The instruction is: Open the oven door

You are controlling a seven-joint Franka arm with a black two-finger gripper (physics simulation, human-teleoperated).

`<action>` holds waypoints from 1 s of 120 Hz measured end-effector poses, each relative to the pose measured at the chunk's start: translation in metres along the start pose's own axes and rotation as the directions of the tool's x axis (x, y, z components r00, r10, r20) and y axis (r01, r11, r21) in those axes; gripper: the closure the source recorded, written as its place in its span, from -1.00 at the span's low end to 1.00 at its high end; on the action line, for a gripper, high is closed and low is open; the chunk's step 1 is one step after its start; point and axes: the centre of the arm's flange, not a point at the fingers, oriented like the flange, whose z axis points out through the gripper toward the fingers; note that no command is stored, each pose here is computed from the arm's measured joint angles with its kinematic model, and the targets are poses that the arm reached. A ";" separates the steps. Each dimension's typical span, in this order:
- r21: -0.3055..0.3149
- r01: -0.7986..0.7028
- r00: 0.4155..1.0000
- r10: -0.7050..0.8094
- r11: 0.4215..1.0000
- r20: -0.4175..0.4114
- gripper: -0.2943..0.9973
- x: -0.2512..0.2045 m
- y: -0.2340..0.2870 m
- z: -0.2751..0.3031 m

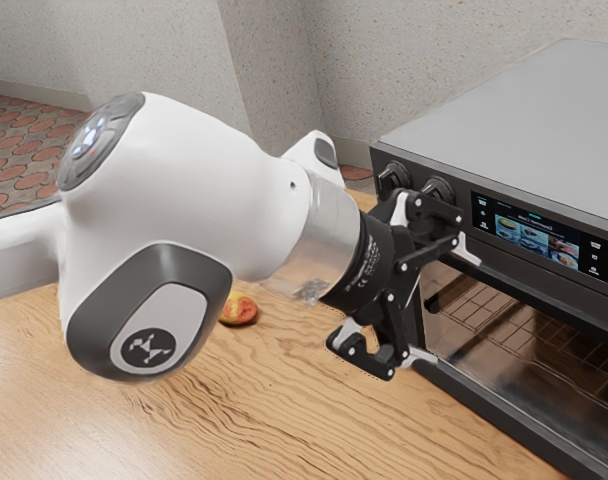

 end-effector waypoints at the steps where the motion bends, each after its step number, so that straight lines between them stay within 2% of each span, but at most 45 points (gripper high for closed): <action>1: -0.001 0.002 1.000 -0.002 1.000 0.000 -0.54 0.000 0.001 0.000; 90: 0.019 0.072 0.997 -0.071 0.997 -0.023 -0.54 0.001 0.021 0.036; 120: 0.040 0.093 0.995 -0.092 0.995 -0.041 -0.54 0.014 0.020 0.051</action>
